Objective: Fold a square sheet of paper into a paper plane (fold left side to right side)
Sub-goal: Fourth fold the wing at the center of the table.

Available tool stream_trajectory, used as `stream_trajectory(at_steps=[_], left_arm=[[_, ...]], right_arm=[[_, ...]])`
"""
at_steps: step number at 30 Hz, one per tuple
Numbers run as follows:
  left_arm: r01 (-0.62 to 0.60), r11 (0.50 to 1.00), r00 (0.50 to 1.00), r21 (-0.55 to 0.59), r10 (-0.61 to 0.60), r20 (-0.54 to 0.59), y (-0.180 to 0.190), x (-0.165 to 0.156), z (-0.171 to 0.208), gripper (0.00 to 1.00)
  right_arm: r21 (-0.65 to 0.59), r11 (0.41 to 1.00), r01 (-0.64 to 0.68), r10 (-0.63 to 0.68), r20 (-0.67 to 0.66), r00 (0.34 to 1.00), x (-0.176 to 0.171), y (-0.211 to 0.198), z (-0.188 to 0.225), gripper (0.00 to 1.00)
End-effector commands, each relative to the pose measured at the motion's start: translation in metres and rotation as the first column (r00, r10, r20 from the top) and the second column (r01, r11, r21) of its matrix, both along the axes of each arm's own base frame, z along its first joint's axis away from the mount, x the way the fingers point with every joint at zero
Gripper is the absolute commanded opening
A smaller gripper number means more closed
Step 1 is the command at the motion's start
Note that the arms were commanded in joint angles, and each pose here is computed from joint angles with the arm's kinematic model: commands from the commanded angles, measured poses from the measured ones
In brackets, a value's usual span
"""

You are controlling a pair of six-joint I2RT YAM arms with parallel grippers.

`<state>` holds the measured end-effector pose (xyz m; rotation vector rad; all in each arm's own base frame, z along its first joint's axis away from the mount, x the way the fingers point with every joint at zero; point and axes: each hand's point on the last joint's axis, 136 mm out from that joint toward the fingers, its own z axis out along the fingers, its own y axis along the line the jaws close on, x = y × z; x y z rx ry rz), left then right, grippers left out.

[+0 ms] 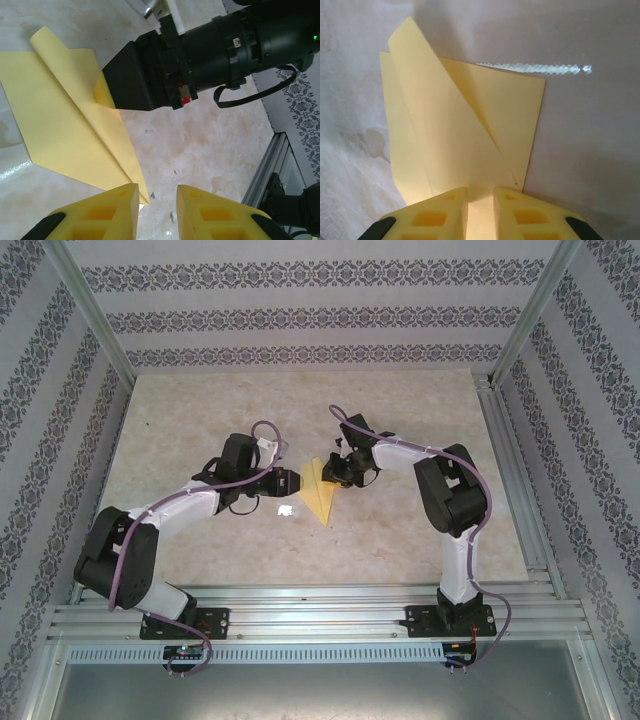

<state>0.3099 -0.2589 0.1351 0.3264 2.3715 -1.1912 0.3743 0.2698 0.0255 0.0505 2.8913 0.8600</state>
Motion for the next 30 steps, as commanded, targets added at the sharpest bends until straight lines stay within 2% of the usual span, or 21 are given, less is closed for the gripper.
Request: stream_trajectory(at_steps=[1, 7, 14, 23, 30], left_arm=[[-0.044, 0.999, 0.998, -0.003, 0.044, -0.036, 0.003, 0.011, 0.0, 0.26], [-0.015, 0.999, 0.997, -0.033, 0.012, -0.074, -0.01, 0.023, -0.008, 0.24], [0.018, 0.999, 0.994, -0.032, -0.022, -0.109, -0.03, 0.04, -0.027, 0.2], [0.109, 0.993, 0.983, -0.042, -0.114, -0.147, -0.068, 0.051, -0.045, 0.19], [0.115, 0.993, 0.979, -0.018, -0.116, -0.169, -0.08, 0.061, -0.06, 0.19]], right_arm=[[0.026, 1.0, 0.012, -0.015, 0.131, 0.991, 0.019, -0.004, 0.049, 0.25], [0.072, 0.997, -0.015, 0.002, 0.186, 0.983, 0.017, -0.005, 0.084, 0.27], [0.089, 0.996, -0.022, 0.004, 0.198, 0.98, 0.001, -0.009, 0.097, 0.2], [0.133, 0.991, -0.033, 0.009, 0.183, 0.983, -0.028, -0.011, 0.093, 0.2], [0.126, 0.991, -0.047, 0.028, 0.145, 0.989, -0.047, -0.01, 0.076, 0.18]])
